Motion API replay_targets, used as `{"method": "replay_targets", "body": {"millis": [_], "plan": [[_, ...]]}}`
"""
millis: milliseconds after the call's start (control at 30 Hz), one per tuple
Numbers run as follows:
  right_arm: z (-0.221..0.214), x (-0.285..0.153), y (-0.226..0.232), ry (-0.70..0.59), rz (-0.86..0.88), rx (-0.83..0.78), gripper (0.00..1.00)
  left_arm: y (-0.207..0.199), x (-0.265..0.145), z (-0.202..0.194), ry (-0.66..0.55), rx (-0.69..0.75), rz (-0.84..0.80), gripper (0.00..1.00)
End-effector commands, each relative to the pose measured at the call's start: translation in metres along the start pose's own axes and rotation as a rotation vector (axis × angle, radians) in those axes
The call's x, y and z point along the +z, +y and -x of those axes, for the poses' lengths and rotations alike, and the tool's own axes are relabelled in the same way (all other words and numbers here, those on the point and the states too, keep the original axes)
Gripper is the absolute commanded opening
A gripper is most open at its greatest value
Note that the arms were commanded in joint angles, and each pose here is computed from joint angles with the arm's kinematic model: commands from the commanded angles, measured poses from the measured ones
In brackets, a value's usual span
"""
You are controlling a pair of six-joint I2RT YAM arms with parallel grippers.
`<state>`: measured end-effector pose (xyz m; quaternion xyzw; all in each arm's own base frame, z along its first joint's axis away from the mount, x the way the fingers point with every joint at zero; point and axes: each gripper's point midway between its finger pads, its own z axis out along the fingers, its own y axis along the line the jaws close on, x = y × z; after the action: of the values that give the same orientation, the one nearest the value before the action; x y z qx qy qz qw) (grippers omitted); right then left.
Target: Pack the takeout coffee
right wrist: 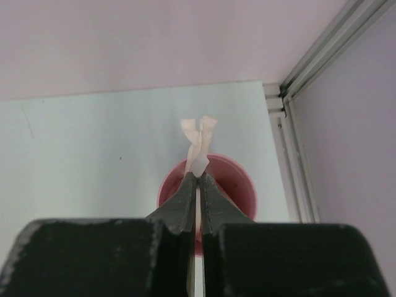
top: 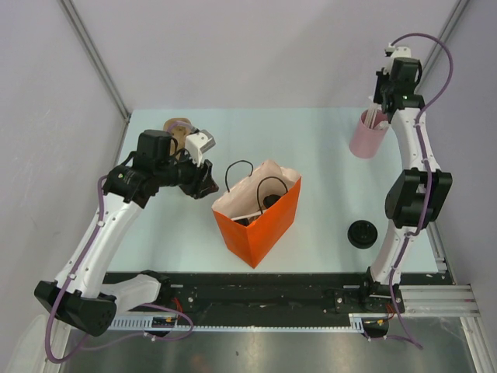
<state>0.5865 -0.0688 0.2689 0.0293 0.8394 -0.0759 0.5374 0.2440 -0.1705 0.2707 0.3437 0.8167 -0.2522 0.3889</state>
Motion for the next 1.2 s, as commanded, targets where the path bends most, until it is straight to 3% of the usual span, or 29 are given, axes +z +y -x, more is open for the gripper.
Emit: {"method": "replay_targets", "body": {"millis": [0, 267, 400, 533, 633, 767, 900, 1167], "plan": [[0.063, -0.041, -0.010, -0.176, 0.000, 0.007, 0.00, -0.003, -0.011, 0.017, -0.063, 0.098, -0.012, 0.52], [0.141, -0.127, -0.008, -0.423, 0.048, 0.105, 0.00, 0.001, -0.012, 0.012, -0.051, 0.094, 0.020, 0.53], [0.195, -0.212, 0.018, -0.640, 0.193, 0.129, 0.00, 0.002, -0.015, 0.013, -0.058, 0.099, 0.031, 0.54], [0.213, -0.274, 0.057, -0.760, 0.365, 0.089, 0.00, 0.001, -0.017, 0.012, -0.062, 0.101, 0.038, 0.54], [0.212, -0.323, 0.107, -0.786, 0.572, 0.043, 0.00, 0.003, -0.020, 0.010, -0.064, 0.107, 0.056, 0.55], [0.179, -0.396, 0.189, -0.705, 1.053, -0.024, 0.00, 0.007, -0.021, 0.006, -0.056, 0.112, 0.083, 0.56], [0.145, -0.460, 0.239, -0.636, 1.332, -0.111, 0.00, 0.009, -0.023, 0.001, -0.053, 0.117, 0.103, 0.57], [0.104, -0.522, 0.271, -0.507, 1.536, -0.204, 0.00, 0.010, -0.024, -0.007, -0.047, 0.107, 0.111, 0.57]]}}
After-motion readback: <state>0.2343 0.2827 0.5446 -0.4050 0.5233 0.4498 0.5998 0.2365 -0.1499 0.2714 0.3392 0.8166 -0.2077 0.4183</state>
